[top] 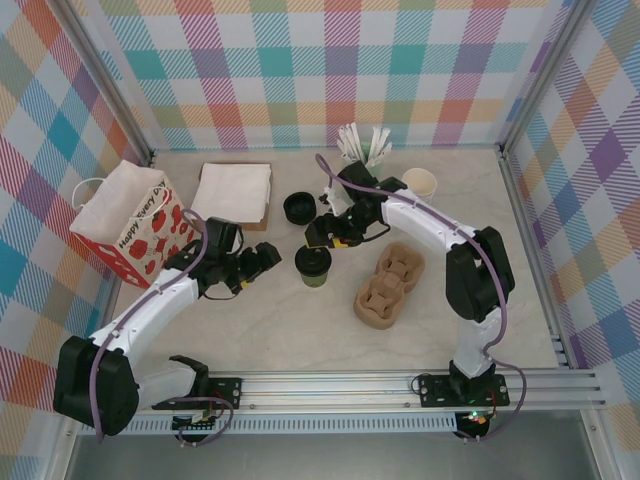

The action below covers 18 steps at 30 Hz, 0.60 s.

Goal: Pack the takeout coffee

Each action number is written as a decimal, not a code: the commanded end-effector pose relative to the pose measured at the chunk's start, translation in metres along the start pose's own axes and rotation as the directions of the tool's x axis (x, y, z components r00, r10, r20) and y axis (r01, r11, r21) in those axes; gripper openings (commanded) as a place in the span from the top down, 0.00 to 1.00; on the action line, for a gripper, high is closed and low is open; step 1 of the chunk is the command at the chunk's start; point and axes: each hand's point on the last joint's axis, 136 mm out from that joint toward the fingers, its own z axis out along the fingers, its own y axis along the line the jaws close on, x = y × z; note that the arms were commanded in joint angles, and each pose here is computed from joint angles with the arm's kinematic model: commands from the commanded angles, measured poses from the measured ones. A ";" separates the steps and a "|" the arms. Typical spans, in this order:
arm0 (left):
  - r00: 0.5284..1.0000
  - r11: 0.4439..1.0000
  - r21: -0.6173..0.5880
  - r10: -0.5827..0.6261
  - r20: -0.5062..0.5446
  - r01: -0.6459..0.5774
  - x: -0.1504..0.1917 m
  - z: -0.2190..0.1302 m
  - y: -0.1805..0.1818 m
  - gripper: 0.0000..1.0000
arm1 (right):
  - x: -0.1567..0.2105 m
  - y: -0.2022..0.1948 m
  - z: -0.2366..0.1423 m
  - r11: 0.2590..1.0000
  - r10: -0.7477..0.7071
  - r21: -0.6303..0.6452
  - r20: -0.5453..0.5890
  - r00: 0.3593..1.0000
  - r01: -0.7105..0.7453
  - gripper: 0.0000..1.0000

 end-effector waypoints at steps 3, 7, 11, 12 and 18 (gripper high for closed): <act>1.000 1.000 -0.010 -0.029 -0.006 0.028 0.002 -0.005 0.010 0.12 | 0.021 0.008 0.004 0.999 0.009 -0.051 -0.058 0.998 -0.012 0.23; 0.999 0.999 -0.006 -0.032 -0.014 0.032 0.003 -0.005 0.010 0.12 | 0.030 0.014 0.005 0.997 0.003 -0.071 -0.074 0.997 -0.009 0.24; 0.999 0.999 0.005 -0.032 -0.025 0.032 0.004 -0.004 0.008 0.12 | 0.038 0.024 0.005 0.993 -0.009 -0.115 -0.079 0.997 0.000 0.24; 0.999 0.999 0.008 -0.034 -0.027 0.035 0.004 -0.005 0.007 0.12 | 0.039 0.027 0.006 0.991 -0.010 -0.133 -0.080 0.997 -0.001 0.24; 0.998 0.996 0.076 -0.035 -0.053 0.039 0.007 -0.006 -0.006 0.11 | 0.052 0.034 0.010 0.981 0.000 -0.191 -0.105 0.995 -0.020 0.24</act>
